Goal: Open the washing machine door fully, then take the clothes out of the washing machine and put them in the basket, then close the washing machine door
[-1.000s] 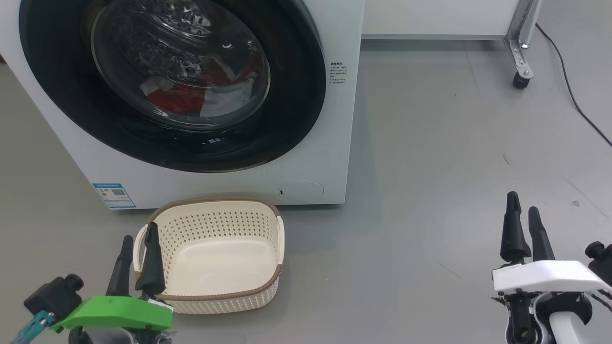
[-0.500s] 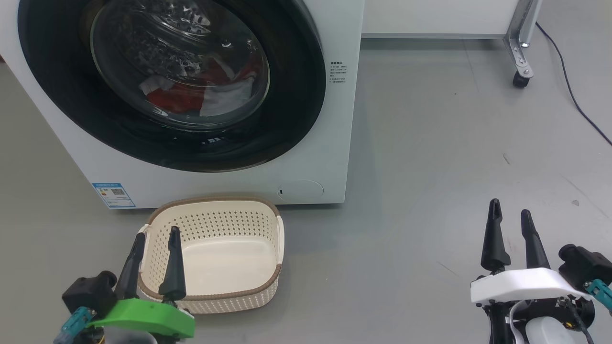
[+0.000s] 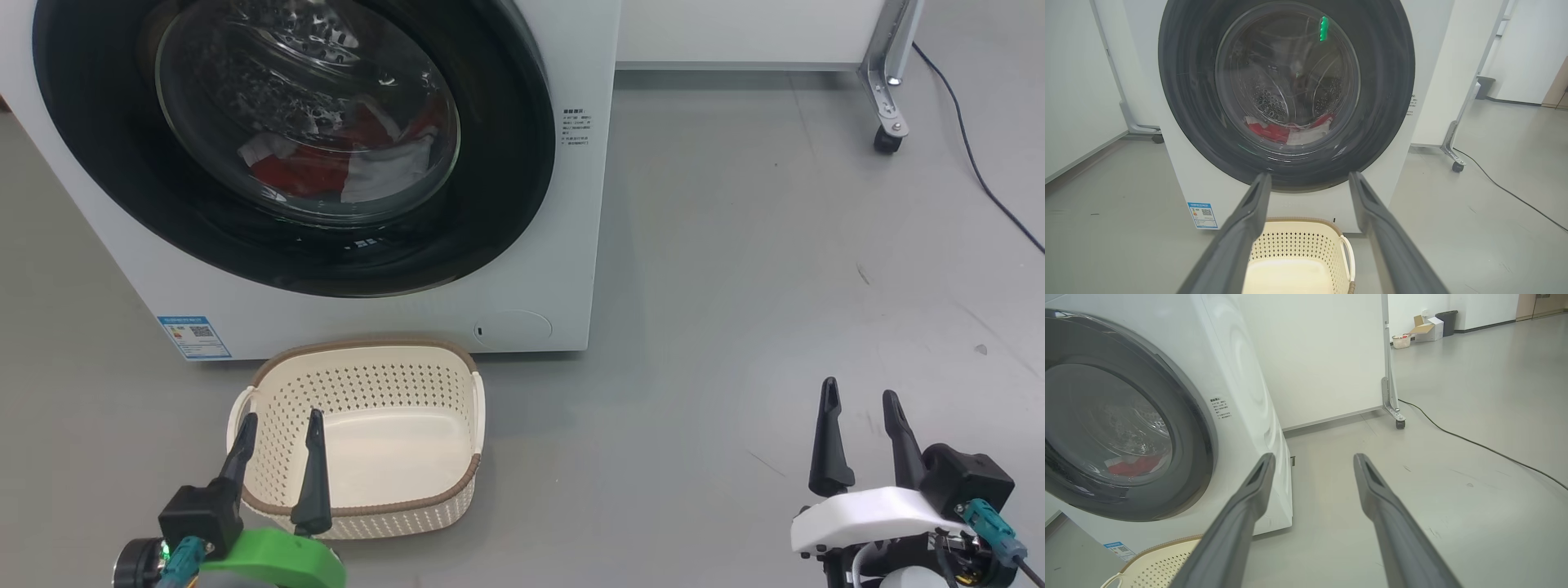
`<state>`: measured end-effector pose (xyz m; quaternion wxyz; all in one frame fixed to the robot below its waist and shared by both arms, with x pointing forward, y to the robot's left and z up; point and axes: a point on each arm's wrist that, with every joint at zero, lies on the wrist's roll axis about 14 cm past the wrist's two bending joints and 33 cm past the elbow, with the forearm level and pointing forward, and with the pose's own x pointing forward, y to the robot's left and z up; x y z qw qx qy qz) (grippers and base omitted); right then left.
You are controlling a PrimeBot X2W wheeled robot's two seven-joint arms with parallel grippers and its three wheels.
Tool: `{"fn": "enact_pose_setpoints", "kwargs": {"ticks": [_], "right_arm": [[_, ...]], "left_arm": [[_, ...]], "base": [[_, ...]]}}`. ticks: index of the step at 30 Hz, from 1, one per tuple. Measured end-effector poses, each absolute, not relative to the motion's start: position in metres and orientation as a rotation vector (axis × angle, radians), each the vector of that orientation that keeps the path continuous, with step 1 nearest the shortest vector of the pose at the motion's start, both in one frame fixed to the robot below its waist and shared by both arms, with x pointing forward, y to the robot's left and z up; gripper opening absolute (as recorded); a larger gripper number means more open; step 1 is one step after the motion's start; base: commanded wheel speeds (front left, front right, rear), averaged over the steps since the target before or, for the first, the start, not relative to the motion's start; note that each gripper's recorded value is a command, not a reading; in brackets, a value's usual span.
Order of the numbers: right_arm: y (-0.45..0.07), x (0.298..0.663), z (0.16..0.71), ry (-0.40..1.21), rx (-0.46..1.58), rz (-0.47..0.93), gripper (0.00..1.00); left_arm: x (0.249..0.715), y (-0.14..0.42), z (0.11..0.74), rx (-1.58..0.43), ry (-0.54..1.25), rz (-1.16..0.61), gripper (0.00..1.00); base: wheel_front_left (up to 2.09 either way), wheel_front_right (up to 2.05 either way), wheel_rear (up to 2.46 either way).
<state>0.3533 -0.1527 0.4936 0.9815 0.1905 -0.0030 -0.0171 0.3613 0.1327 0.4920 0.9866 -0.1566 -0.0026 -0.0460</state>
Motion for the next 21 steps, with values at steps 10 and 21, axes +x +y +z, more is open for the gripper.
{"fn": "enact_pose_setpoints", "kwargs": {"ticks": [10,21], "right_arm": [[-0.164,0.351,0.481,0.027,0.371,-0.079,1.00],[-0.166,0.350,0.469,0.067,0.337,-0.096,1.00]], "left_arm": [[0.356,0.131,0.473,-0.308,0.054,-0.077,1.00],[0.355,0.128,0.459,-0.297,0.100,-0.080,1.00]], "base": [[0.00,0.00,0.00],[0.00,0.00,0.00]]}}
